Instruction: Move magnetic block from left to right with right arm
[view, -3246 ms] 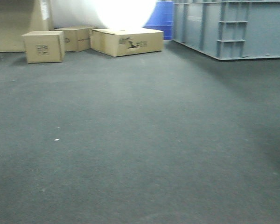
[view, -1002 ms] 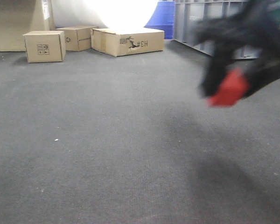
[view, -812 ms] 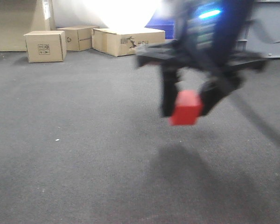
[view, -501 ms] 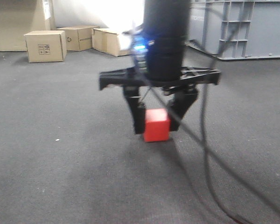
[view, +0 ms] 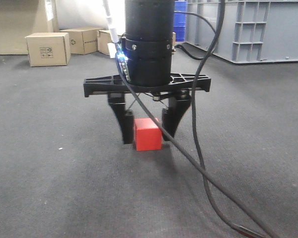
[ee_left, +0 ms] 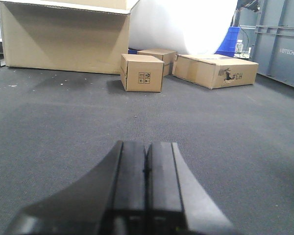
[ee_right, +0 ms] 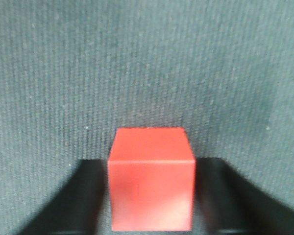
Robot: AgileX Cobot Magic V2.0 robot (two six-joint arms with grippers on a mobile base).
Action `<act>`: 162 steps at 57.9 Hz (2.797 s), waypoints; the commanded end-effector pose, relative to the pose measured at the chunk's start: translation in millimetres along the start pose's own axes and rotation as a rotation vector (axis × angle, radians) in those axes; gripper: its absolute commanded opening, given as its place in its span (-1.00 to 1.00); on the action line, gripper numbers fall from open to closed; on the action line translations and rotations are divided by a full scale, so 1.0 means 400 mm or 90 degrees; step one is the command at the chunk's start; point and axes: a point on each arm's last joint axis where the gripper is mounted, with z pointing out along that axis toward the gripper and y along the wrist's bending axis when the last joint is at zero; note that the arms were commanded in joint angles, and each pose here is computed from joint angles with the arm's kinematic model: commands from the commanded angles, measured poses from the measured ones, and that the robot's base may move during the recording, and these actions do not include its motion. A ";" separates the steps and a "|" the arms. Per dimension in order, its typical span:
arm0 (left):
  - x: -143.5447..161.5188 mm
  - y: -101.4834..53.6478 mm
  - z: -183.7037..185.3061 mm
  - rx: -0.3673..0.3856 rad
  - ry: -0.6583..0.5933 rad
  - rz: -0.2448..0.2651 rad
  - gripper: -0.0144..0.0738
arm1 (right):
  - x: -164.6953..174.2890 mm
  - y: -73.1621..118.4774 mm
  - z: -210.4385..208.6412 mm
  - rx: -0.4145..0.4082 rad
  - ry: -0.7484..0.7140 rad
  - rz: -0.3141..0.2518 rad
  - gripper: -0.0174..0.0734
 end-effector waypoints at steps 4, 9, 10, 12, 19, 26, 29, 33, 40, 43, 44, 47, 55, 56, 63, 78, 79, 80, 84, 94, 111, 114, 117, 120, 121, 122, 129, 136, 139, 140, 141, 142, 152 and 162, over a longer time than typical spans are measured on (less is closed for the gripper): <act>-0.014 0.001 -0.002 0.000 -0.055 -0.005 -0.96 | -0.004 -0.001 -0.119 -0.054 -0.067 0.005 0.70; -0.014 0.001 -0.002 0.000 -0.055 -0.005 -0.96 | -0.003 -0.010 -0.152 -0.064 -0.084 0.004 0.70; -0.014 0.001 -0.002 0.000 -0.055 -0.005 -0.96 | -0.004 -0.013 -0.157 -0.063 -0.089 0.002 0.70; -0.014 0.001 -0.002 0.000 -0.055 -0.005 -0.96 | -0.004 -0.018 -0.170 -0.067 -0.095 0.001 0.70; -0.014 0.001 -0.002 0.000 -0.055 -0.005 -0.96 | 0.000 -0.044 -0.223 -0.063 -0.134 -0.027 0.70; -0.014 0.001 -0.002 0.000 -0.055 -0.005 -0.96 | 0.013 -0.081 -0.269 -0.047 -0.178 -0.076 0.70; -0.014 0.001 -0.002 0.000 -0.055 -0.005 -0.96 | 0.021 -0.104 -0.286 -0.045 -0.198 -0.092 0.69; -0.014 0.001 -0.002 0.000 -0.055 -0.005 -0.96 | 0.035 -0.135 -0.305 -0.047 -0.224 -0.112 0.61; -0.014 0.001 -0.002 0.000 -0.055 -0.005 -0.96 | 0.072 -0.209 -0.332 -0.048 -0.267 -0.127 0.24; -0.014 0.001 -0.002 0.000 -0.055 -0.005 -0.96 | 0.094 -0.248 -0.328 -0.042 -0.274 -0.125 0.02; -0.014 0.001 -0.002 0.000 -0.055 -0.005 -0.96 | 0.100 -0.259 -0.329 -0.040 -0.278 -0.124 -0.04; -0.014 0.001 -0.002 0.000 -0.055 -0.005 -0.96 | 0.120 -0.299 -0.330 -0.037 -0.294 -0.114 -0.25; -0.014 0.001 -0.002 0.000 -0.055 -0.005 -0.96 | 0.172 -0.407 -0.334 -0.037 -0.367 -0.063 -0.56; -0.014 0.001 -0.002 0.000 -0.055 -0.005 -0.96 | 0.182 -0.424 -0.335 -0.038 -0.383 -0.058 -0.56; -0.014 0.001 -0.002 0.000 -0.055 -0.005 -0.96 | 0.234 -0.498 -0.341 -0.031 -0.465 -0.056 -0.56; -0.014 0.001 -0.002 0.000 -0.055 -0.005 -0.96 | 0.359 -0.609 -0.304 0.014 -0.629 0.012 -0.56; -0.014 0.001 -0.002 0.000 -0.055 -0.005 -0.96 | 0.366 -0.612 -0.301 0.016 -0.640 0.014 -0.56; -0.014 0.001 -0.002 0.000 -0.055 -0.005 -0.96 | 0.374 -0.615 -0.299 0.017 -0.650 0.017 -0.56; -0.014 0.001 -0.002 0.000 -0.055 -0.005 -0.96 | 0.408 -0.624 -0.287 0.024 -0.703 0.024 -0.56; -0.014 0.001 -0.002 0.000 -0.055 -0.005 -0.96 | 0.498 -0.628 -0.258 0.025 -0.793 0.022 -0.56; -0.014 0.001 -0.002 0.000 -0.055 -0.005 -0.96 | 0.615 -0.625 -0.269 0.017 -0.922 0.013 -0.56; -0.014 0.001 -0.002 0.000 -0.055 -0.005 -0.96 | 0.626 -0.624 -0.278 0.016 -0.943 0.011 -0.56; -0.014 0.001 -0.002 0.000 -0.055 -0.005 -0.96 | 0.631 -0.624 -0.281 0.015 -0.951 0.011 -0.56; -0.014 0.001 -0.002 0.000 -0.055 -0.005 -0.96 | 0.632 -0.623 -0.282 0.015 -0.954 0.010 -0.56; -0.014 0.001 -0.002 0.000 -0.055 -0.005 -0.96 | 0.632 -0.623 -0.282 0.015 -0.954 0.010 -0.56; -0.014 0.001 -0.002 0.000 -0.055 -0.005 -0.96 | 0.632 -0.623 -0.282 0.015 -0.954 0.010 -0.56; -0.014 0.001 -0.002 0.000 -0.055 -0.005 -0.96 | 0.632 -0.623 -0.282 0.015 -0.954 0.010 -0.56; -0.014 0.001 -0.002 0.000 -0.055 -0.005 -0.96 | 0.638 -0.624 -0.273 0.015 -0.958 0.010 -0.56; -0.014 0.001 -0.002 0.000 -0.055 -0.005 -0.96 | 0.646 -0.625 -0.265 0.017 -0.971 0.008 -0.56; -0.014 0.001 -0.002 0.000 -0.055 -0.005 -0.96 | 0.649 -0.625 -0.261 0.017 -0.974 0.007 -0.56; -0.014 0.001 -0.002 0.000 -0.055 -0.005 -0.96 | 0.653 -0.626 -0.255 0.018 -0.981 0.006 -0.56; -0.014 0.001 -0.002 0.000 -0.055 -0.005 -0.96 | 0.658 -0.627 -0.248 0.018 -0.986 0.006 -0.56; -0.014 0.001 -0.002 0.000 -0.055 -0.005 -0.96 | 0.697 -0.632 -0.185 0.017 -1.018 0.004 -0.56; -0.014 0.001 -0.002 0.000 -0.055 -0.005 -0.96 | 0.714 -0.637 -0.130 0.016 -1.029 0.003 -0.56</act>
